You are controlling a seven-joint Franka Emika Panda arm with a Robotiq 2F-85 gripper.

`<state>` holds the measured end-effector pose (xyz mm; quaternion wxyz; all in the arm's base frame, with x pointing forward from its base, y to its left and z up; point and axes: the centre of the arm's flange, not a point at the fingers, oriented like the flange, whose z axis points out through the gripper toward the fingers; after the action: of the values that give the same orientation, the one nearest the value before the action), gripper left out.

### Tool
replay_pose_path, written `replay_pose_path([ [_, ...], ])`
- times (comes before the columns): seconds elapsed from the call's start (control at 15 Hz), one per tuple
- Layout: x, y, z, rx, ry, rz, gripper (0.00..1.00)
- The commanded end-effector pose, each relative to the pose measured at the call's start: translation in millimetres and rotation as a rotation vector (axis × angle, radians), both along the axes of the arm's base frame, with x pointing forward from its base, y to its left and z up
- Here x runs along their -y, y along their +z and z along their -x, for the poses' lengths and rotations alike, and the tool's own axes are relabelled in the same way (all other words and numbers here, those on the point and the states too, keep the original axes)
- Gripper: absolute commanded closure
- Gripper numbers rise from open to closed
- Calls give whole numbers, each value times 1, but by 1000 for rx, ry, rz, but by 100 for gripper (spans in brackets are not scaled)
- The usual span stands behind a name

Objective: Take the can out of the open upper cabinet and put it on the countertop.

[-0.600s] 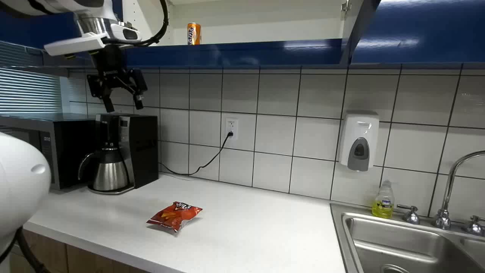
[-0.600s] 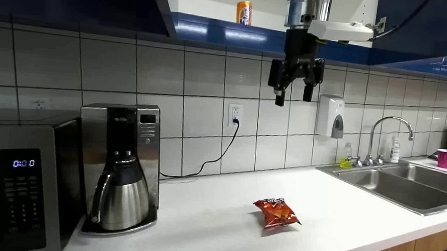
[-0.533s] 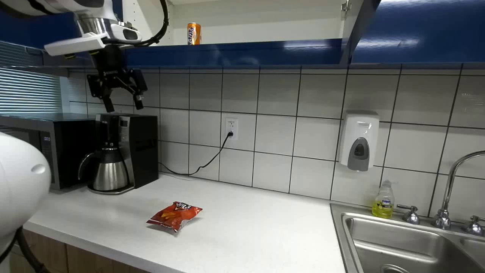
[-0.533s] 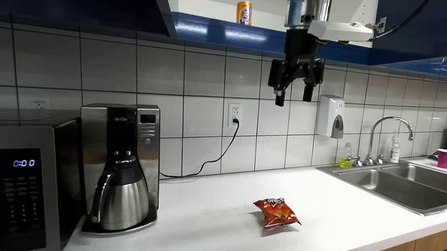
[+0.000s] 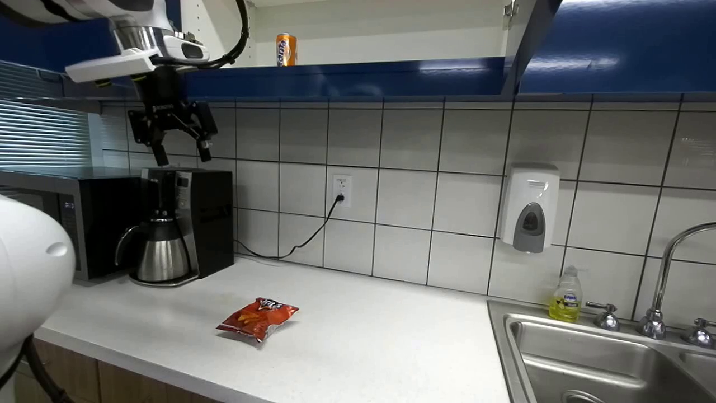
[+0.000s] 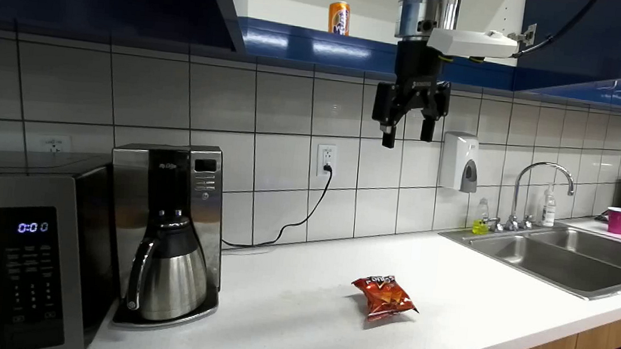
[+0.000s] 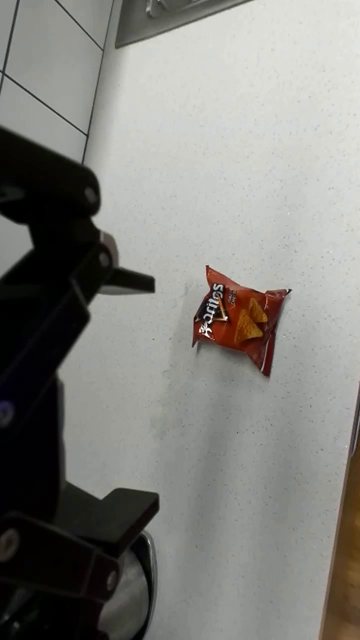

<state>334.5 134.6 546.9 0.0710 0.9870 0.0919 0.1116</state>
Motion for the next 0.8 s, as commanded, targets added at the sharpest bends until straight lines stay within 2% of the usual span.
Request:
replay_pose_path([
  [0.0,-4,27,-4,41,3,4,0],
  [0.73,-23,150,-18,254,27,-1,0],
])
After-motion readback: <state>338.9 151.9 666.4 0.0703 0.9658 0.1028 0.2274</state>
